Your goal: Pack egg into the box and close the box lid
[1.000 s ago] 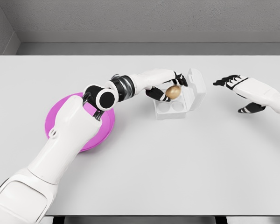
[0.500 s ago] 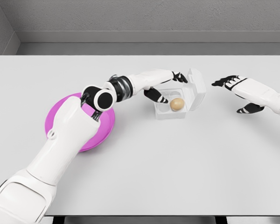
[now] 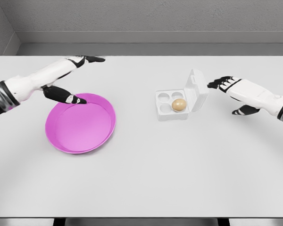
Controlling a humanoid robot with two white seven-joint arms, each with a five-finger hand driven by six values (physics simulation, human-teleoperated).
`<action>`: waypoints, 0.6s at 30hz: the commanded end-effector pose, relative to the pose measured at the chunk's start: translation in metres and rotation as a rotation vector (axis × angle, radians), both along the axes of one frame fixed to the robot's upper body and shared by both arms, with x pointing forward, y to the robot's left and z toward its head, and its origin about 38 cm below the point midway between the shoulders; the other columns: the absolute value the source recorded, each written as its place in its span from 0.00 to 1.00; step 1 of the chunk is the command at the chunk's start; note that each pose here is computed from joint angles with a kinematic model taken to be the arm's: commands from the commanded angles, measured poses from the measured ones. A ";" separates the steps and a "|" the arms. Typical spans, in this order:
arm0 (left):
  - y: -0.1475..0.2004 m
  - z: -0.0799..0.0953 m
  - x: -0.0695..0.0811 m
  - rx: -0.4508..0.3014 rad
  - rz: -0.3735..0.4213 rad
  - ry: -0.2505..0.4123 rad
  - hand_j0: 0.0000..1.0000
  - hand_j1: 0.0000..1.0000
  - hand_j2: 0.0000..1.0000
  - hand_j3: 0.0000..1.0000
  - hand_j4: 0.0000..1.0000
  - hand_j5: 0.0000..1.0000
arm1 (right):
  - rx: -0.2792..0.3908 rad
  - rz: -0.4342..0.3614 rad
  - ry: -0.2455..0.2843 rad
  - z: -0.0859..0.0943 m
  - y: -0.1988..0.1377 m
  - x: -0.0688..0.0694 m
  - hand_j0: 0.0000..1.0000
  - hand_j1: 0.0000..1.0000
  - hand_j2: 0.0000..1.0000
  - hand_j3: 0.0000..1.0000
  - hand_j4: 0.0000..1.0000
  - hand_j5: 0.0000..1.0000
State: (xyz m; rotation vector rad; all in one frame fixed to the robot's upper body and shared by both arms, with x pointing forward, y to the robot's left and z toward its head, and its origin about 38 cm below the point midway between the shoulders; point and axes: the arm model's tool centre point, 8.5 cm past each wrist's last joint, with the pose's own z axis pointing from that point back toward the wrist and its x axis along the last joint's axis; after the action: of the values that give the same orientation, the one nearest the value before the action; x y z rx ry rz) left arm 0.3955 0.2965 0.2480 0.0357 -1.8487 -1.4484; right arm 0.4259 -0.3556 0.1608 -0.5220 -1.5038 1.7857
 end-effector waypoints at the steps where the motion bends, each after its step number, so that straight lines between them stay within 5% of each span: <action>1: 0.048 0.066 -0.025 -0.052 -0.078 -0.175 1.00 1.00 1.00 1.00 1.00 1.00 | 0.016 0.027 -0.025 0.009 0.009 -0.001 1.00 1.00 1.00 1.00 1.00 1.00; 5: 0.096 0.021 -0.008 -0.038 0.088 -0.043 1.00 1.00 1.00 1.00 1.00 1.00 | 0.027 0.069 -0.045 0.015 0.023 -0.006 1.00 1.00 1.00 1.00 1.00 1.00; 7: 0.118 -0.016 -0.004 0.009 0.173 0.044 1.00 1.00 1.00 1.00 1.00 1.00 | 0.032 0.093 -0.054 0.017 0.030 -0.010 1.00 1.00 1.00 1.00 1.00 1.00; 11: 0.104 -0.077 -0.004 0.062 0.211 0.131 1.00 1.00 1.00 1.00 1.00 1.00 | 0.052 0.137 -0.067 0.021 0.047 -0.014 1.00 1.00 1.00 1.00 1.00 1.00; 13: 0.102 -0.079 -0.003 0.059 0.210 0.131 1.00 1.00 1.00 1.00 1.00 1.00 | 0.084 0.202 -0.078 0.020 0.077 -0.019 1.00 1.00 1.00 1.00 1.00 1.00; 18: 0.114 -0.073 -0.003 0.044 0.248 0.113 1.00 1.00 1.00 1.00 1.00 1.00 | 0.093 0.253 -0.095 0.026 0.092 -0.026 1.00 1.00 1.00 1.00 1.00 1.00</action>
State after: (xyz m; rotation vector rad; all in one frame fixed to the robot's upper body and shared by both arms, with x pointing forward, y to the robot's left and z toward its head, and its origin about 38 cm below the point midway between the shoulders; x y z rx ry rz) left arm 0.3913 0.4048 0.1721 0.1762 -1.6494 -1.3164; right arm 0.4041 -0.2741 0.1836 -0.4121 -1.7432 1.8819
